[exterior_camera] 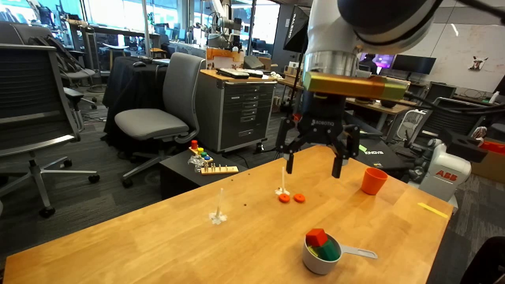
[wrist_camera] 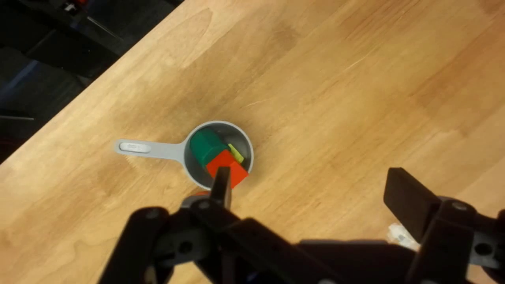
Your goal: Place the yellow, green and orange blocks inside the grey measuring cup
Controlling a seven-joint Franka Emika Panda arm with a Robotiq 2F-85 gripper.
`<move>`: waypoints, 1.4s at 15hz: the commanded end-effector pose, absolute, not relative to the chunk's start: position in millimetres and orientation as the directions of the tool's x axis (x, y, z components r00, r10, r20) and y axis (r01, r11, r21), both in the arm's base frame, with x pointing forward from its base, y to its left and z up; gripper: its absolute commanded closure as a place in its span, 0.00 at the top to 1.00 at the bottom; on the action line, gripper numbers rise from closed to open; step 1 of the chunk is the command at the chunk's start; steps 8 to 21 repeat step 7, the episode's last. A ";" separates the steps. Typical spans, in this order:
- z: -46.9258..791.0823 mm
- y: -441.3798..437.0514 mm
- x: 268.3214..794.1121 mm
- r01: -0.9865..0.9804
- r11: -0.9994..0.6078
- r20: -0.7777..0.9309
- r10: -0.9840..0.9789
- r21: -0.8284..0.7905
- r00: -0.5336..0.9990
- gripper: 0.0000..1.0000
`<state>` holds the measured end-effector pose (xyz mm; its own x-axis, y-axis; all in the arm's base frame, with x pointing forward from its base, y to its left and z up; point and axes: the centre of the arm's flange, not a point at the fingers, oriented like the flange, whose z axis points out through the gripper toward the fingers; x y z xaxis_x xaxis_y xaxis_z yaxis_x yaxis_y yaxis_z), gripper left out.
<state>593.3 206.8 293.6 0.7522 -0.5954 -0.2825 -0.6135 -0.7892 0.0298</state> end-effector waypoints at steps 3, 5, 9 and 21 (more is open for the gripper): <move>385.7 253.3 557.8 -0.561 -0.828 -0.165 -0.552 -0.010 0.817 1.00; 372.5 254.2 569.4 -0.559 -0.829 -0.195 -0.545 -0.020 0.816 1.00; 388.4 262.0 559.9 -0.548 -0.837 -0.199 -0.534 -0.017 0.822 1.00; 388.4 262.0 559.9 -0.548 -0.837 -0.199 -0.534 -0.017 0.822 1.00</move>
